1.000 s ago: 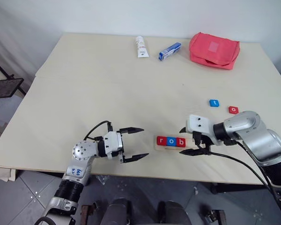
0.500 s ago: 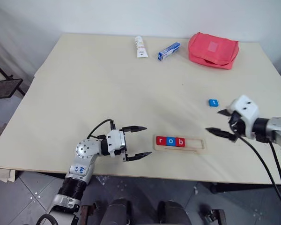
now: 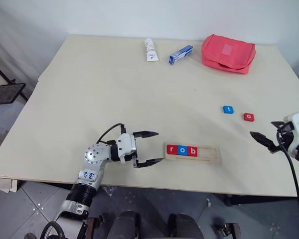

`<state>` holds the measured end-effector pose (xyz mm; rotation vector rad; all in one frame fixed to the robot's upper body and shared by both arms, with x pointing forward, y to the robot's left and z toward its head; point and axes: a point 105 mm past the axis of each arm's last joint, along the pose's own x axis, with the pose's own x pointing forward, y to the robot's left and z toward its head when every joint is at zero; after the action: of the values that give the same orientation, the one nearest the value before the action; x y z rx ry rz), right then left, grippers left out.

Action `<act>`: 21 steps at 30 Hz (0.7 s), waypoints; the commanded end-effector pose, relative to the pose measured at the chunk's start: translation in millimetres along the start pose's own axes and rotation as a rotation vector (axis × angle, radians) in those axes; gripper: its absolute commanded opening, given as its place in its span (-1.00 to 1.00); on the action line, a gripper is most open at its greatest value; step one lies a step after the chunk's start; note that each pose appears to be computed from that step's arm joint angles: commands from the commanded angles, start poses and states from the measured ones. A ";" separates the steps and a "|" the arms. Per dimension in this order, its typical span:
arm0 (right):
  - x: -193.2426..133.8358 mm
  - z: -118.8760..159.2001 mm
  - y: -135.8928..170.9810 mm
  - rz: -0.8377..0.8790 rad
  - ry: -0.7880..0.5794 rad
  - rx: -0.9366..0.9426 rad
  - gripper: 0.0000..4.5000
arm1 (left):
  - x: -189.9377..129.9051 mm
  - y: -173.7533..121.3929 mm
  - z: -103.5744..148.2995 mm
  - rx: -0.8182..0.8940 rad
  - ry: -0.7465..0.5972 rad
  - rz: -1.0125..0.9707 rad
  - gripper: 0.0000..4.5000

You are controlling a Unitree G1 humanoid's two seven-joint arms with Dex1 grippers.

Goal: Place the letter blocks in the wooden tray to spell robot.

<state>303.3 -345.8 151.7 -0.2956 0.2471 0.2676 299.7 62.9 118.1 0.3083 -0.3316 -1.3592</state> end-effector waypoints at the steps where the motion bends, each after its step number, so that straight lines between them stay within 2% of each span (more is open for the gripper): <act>1: -8.2 0.6 -8.8 -0.024 -0.047 0.015 0.98 | 1.8 3.3 5.5 0.032 -0.015 -0.004 1.00; 21: -7.9 3.1 0.6 0.019 -0.095 0.079 0.98 | -1.3 1.6 7.3 0.043 -0.017 -0.015 1.00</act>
<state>297.9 -346.3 144.7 -0.1973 0.2115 0.2922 300.5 64.2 116.9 0.3162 -0.3242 -1.3706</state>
